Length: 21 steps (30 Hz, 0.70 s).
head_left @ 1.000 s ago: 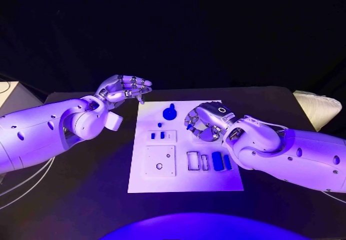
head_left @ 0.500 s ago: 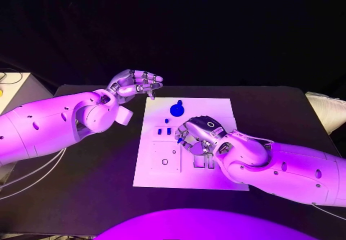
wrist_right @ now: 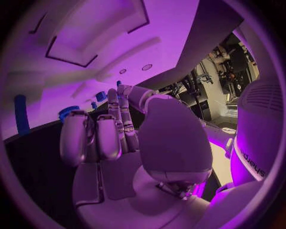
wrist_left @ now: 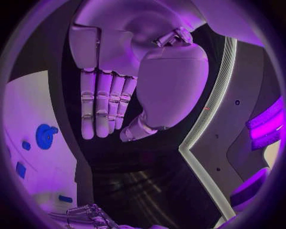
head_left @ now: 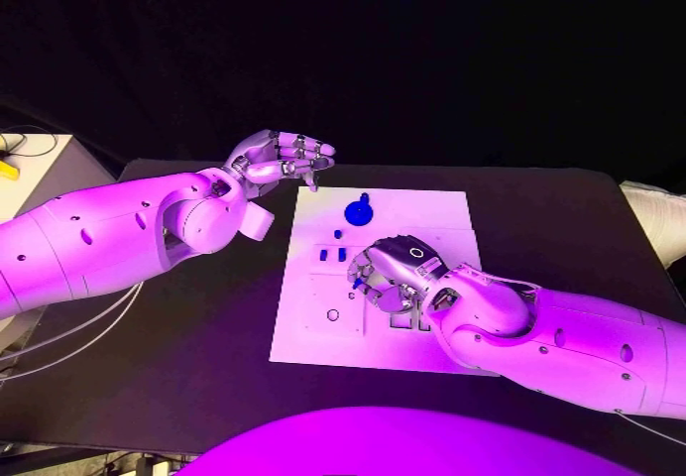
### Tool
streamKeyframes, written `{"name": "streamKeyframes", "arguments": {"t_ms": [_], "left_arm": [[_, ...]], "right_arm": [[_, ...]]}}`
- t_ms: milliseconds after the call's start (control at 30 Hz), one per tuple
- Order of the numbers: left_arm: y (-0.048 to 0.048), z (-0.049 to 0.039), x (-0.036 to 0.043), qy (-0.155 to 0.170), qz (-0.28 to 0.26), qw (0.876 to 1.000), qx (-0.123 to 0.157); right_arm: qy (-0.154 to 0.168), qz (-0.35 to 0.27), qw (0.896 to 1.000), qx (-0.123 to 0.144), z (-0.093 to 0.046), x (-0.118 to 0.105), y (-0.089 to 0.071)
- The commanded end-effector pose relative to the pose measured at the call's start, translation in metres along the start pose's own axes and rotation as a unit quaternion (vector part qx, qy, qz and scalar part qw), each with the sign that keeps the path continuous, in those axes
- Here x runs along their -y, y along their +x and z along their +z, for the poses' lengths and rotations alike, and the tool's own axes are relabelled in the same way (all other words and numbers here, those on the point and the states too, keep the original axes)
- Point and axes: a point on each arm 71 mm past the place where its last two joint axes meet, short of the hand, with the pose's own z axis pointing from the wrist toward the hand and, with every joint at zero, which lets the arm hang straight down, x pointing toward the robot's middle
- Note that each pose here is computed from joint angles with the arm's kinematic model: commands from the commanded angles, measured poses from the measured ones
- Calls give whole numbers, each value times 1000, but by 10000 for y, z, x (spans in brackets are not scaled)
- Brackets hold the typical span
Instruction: Assemble the parts on the task board
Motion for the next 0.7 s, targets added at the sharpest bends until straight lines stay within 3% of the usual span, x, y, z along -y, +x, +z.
{"name": "streamKeyframes", "arguments": {"t_ms": [33,700], "left_arm": [[20,10,11,3,-6,1000,-4],[15,8,6,0,-6,1000,-5]], "right_arm": [[-12,-9,1000,-11,-4,-30,39],[-15,-13,1000,-23,-4,-41,83]]}}
